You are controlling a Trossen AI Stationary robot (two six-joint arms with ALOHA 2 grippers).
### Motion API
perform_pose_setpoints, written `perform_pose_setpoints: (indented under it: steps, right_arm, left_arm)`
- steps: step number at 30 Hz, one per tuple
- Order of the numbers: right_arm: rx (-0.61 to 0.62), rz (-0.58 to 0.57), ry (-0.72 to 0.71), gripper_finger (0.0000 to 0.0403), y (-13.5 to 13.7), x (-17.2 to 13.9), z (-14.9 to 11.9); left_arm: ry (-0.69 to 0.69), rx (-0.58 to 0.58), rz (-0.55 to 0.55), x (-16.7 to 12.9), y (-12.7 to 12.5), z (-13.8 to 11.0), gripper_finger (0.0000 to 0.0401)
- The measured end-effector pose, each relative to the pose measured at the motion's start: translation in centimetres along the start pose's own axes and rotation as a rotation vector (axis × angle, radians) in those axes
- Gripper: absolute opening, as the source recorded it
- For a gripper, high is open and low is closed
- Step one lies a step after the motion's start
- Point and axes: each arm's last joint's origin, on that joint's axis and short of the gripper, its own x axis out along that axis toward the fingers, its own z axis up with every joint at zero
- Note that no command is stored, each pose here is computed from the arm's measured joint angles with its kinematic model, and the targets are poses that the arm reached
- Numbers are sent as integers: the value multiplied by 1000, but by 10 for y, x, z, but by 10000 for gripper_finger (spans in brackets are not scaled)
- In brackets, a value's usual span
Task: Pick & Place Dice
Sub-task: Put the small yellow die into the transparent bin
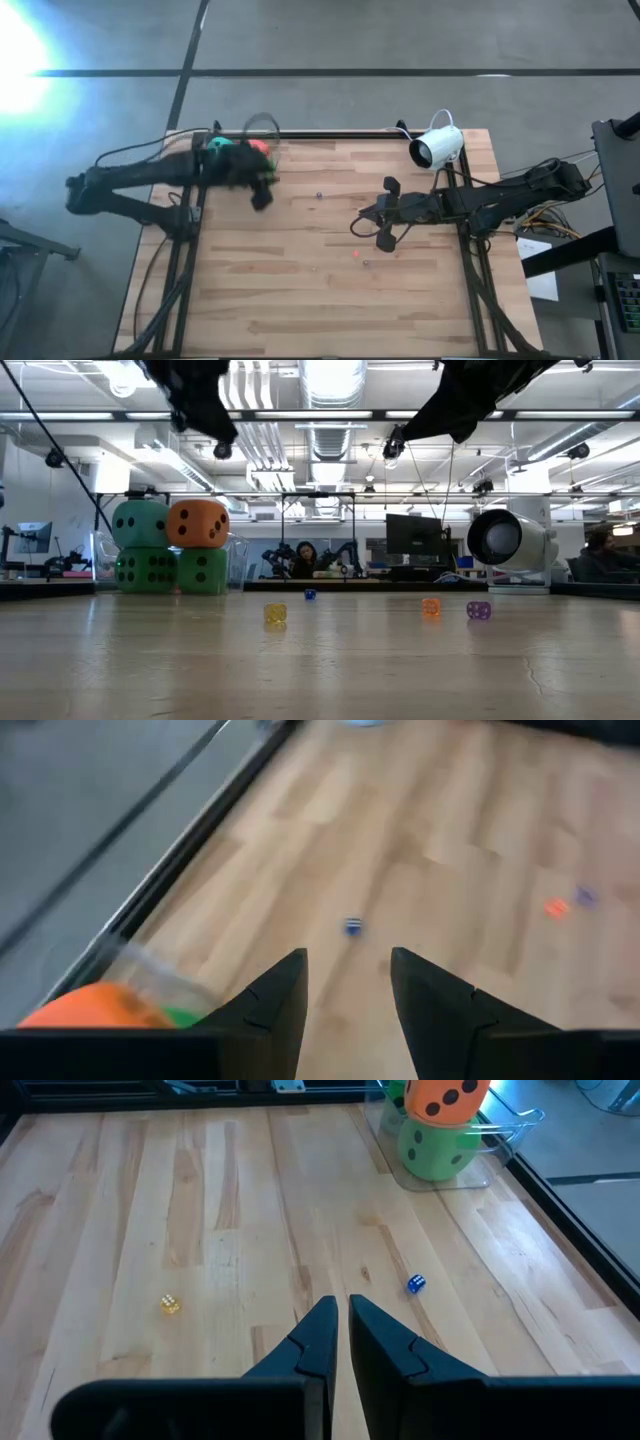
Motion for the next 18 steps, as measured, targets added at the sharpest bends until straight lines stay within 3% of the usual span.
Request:
perform_pose_setpoints:
  steps: [8,13,18]
  right_arm:
    - [0,0,0,27,0,0,0]
    - [0,0,0,27,0,0,0]
    - [-1,0,2,27,0,0,0]
  left_arm:
    - [-95,268,-47,-20,-98,-23,150]
    - [-103,281,-125,-7,-139,-34,150]
    - [-27,261,-139,25,-161,-45,150]
